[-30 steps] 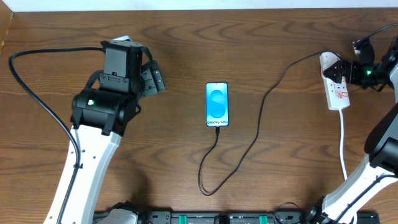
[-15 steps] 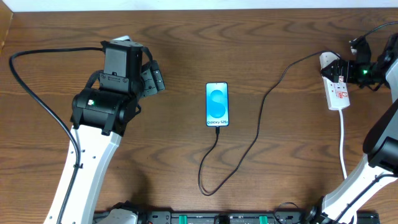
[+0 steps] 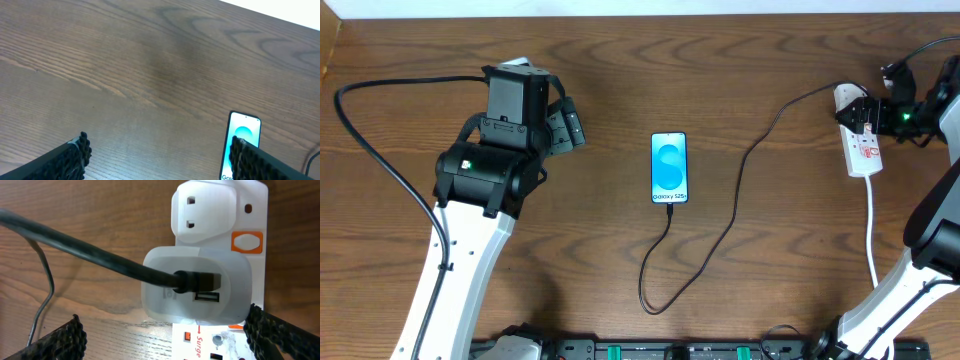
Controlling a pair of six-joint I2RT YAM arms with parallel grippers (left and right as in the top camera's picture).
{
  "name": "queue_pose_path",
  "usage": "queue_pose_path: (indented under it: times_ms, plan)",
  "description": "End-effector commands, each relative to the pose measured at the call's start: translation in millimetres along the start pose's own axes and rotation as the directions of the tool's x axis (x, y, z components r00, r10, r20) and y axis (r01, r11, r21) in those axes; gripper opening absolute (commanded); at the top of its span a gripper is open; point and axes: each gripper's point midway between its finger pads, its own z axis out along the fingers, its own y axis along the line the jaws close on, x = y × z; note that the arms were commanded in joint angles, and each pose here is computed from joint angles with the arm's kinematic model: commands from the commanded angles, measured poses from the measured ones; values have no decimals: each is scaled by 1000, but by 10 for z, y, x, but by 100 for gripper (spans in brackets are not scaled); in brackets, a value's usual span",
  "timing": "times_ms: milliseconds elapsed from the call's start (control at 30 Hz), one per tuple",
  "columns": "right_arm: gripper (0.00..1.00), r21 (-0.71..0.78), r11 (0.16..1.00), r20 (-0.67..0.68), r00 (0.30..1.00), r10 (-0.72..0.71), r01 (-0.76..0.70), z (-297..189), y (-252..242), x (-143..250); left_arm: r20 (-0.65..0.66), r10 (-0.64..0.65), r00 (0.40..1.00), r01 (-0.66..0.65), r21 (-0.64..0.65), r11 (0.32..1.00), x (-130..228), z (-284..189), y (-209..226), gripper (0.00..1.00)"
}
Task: Plug charger to phone and switch on socket
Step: 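Move the right gripper to the power strip's switch beside the plug, then press the orange switch beside the charger with the right gripper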
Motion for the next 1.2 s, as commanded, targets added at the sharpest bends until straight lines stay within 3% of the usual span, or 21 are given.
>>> queue_pose_path:
  times_ms: [0, 567, 1167]
  plan:
    - [99, -37, 999, -35, 999, 34, -36, 99, 77, 138, 15, 13, 1000, -12, -19, 1000, -33, -24, 31, 90]
    - [99, -44, 995, -66, 994, 87, -90, 281, 56, 404, 14, 13, 1000, -12, -18, 1000, -32, -24, 31, 90]
    - [99, 15, 994, 43, 994, 104, -105, -119, -188, -56, 14, 13, 1000, -12, -18, 1000, -32, -24, 31, 90]
